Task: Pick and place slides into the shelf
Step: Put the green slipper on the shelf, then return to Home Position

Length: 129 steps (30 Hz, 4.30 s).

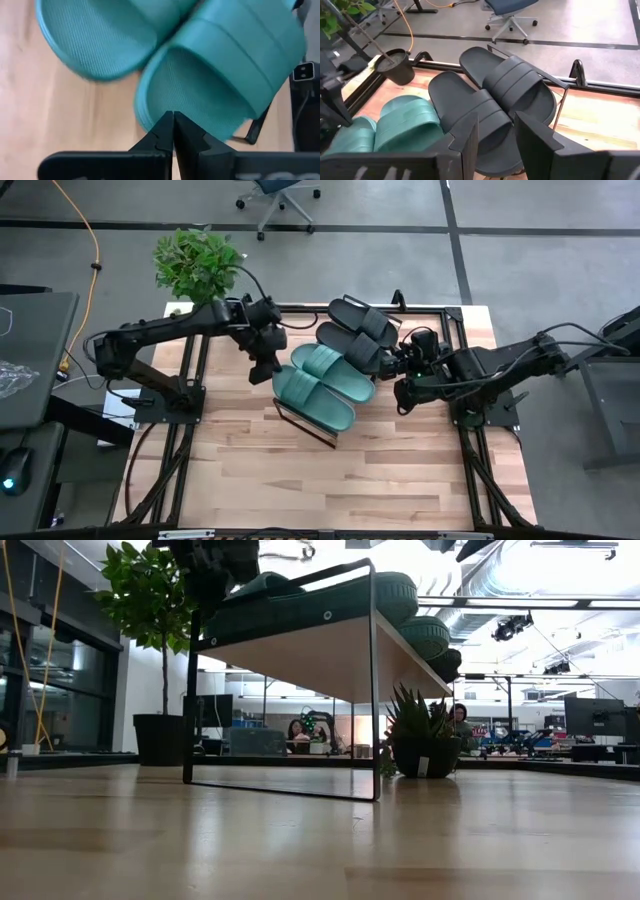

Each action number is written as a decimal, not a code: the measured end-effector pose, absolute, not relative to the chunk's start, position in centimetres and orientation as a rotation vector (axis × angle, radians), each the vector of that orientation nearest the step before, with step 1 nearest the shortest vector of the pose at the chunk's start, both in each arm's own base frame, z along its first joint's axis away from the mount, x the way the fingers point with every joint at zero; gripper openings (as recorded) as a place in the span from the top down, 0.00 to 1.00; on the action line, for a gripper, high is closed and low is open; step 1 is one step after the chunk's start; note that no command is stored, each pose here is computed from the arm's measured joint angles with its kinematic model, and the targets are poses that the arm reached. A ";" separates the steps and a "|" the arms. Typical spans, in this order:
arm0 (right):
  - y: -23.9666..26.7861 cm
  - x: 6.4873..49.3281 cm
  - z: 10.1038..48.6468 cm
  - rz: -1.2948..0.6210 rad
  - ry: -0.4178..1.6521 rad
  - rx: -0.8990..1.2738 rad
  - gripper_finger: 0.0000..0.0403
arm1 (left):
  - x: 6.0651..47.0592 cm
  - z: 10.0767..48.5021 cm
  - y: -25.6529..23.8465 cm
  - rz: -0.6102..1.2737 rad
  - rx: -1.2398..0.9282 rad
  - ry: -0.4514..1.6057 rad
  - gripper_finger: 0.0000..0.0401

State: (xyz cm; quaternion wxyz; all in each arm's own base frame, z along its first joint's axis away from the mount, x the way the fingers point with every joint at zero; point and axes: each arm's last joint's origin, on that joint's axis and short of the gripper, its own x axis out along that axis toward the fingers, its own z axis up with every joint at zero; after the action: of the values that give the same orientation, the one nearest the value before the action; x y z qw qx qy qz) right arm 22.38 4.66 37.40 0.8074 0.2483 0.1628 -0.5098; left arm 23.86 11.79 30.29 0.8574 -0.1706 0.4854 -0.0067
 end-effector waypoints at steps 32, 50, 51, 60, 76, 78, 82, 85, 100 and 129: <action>5.0 21.8 38.1 -1.089 0.260 0.422 0.71 | 23.2 32.8 11.6 -0.010 -0.306 0.896 1.00; 6.9 12.0 42.1 -0.752 0.119 0.317 0.98 | 12.4 41.0 7.1 0.351 -0.032 0.575 1.00; 7.3 12.0 41.9 -0.748 0.104 0.317 0.98 | 11.7 40.6 6.6 0.362 -0.045 0.525 1.00; 11.2 13.6 40.7 -0.676 0.054 0.394 1.00 | 6.8 35.9 2.8 0.294 -0.145 0.032 1.00; 13.6 18.7 41.6 -0.360 0.332 0.452 1.00 | 9.4 29.6 0.8 0.103 -0.130 -0.033 1.00; 13.5 19.3 42.0 -0.331 0.318 0.441 1.00 | 9.5 29.5 0.5 0.092 -0.128 -0.029 1.00; 12.8 21.2 43.3 -0.197 0.271 0.417 1.00 | 9.6 29.2 0.0 0.068 -0.128 -0.015 1.00; 11.9 23.5 44.2 -0.060 0.209 0.369 1.00 | 9.5 29.3 -0.3 0.063 -0.129 -0.016 1.00; 3.8 30.4 43.2 0.122 0.168 0.233 1.00 | 9.5 28.7 -0.7 0.087 -0.093 0.043 1.00; 4.8 14.2 30.5 0.041 -0.295 0.461 1.00 | 7.4 28.0 -0.5 0.060 -0.067 0.084 1.00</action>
State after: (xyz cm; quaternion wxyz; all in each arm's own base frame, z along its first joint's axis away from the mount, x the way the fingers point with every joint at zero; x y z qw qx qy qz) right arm 14.24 4.77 30.47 0.9626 0.2275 -0.1456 0.0201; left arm 7.37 -0.49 27.95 0.9981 -0.0337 0.0417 0.0301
